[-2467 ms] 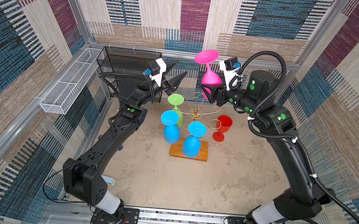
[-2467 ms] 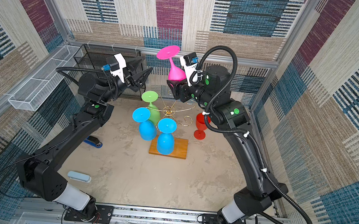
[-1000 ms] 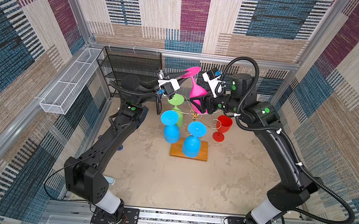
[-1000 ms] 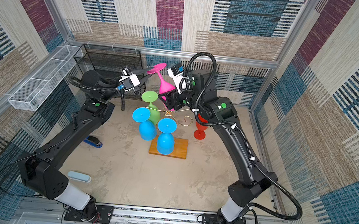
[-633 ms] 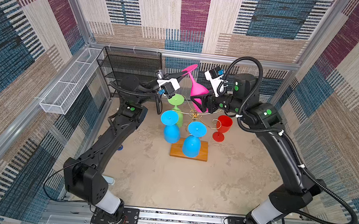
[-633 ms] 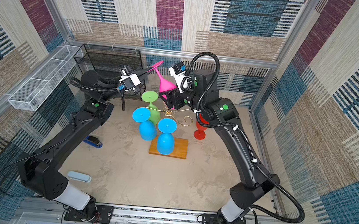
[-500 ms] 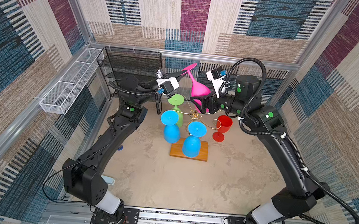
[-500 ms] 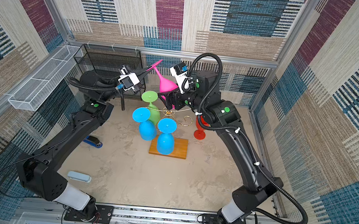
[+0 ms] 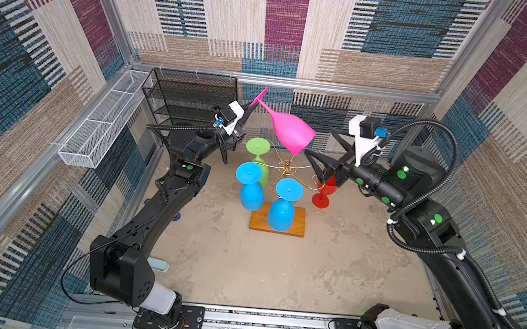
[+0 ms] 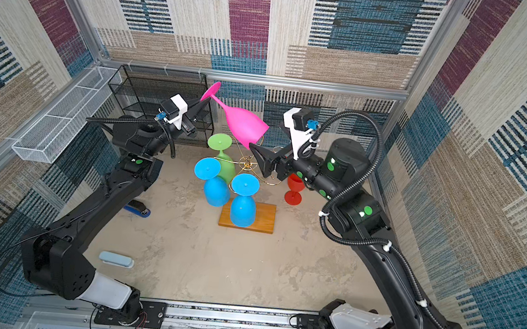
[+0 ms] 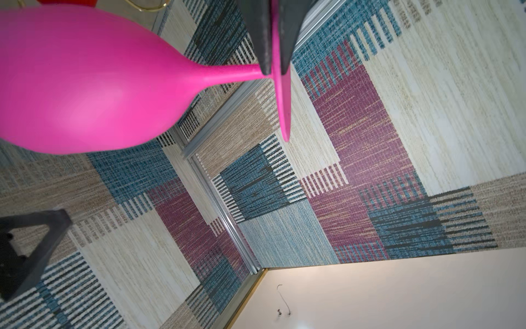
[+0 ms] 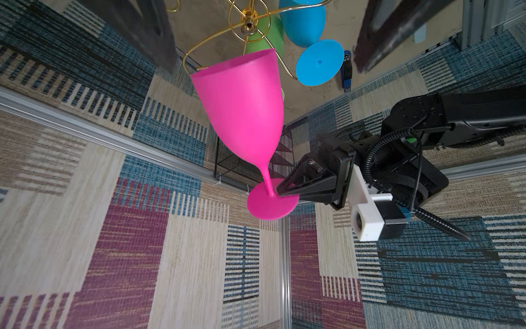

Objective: Take the wine glass off the wine glass rack
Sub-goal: Pick up the wine glass from the wine glass rack.

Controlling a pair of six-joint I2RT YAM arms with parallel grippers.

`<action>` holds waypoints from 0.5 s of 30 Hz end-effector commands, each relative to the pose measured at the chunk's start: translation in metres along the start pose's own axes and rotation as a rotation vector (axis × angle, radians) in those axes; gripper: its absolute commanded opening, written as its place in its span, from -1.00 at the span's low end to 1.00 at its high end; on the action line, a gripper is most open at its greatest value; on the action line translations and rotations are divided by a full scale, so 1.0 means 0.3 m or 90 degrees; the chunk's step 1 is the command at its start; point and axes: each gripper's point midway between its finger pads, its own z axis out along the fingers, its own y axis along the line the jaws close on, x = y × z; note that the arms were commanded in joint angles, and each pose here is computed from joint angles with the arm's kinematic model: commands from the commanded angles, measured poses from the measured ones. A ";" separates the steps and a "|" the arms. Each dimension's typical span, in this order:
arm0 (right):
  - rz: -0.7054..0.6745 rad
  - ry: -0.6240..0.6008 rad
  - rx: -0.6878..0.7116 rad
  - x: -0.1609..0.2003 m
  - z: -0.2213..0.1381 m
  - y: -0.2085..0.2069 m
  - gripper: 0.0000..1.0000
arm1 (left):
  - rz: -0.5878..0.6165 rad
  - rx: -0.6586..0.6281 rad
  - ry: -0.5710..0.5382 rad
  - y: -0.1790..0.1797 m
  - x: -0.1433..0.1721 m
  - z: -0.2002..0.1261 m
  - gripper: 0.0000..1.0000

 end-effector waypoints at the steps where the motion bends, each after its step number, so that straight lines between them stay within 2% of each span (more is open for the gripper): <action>1: -0.005 -0.092 0.051 -0.081 -0.069 -0.033 0.98 | -0.098 -0.075 -0.025 0.075 -0.043 -0.027 -1.00; 6: 0.028 -0.091 0.062 -0.037 -0.085 -0.045 0.97 | -0.170 -0.082 -0.007 0.080 -0.032 -0.044 -1.00; 11: 0.044 -0.083 0.037 -0.023 -0.035 -0.039 0.58 | -0.205 -0.091 -0.004 0.076 -0.025 -0.069 -1.00; 15: 0.049 -0.063 0.017 -0.005 0.027 -0.037 0.42 | -0.225 -0.089 -0.003 0.067 -0.017 -0.079 -1.00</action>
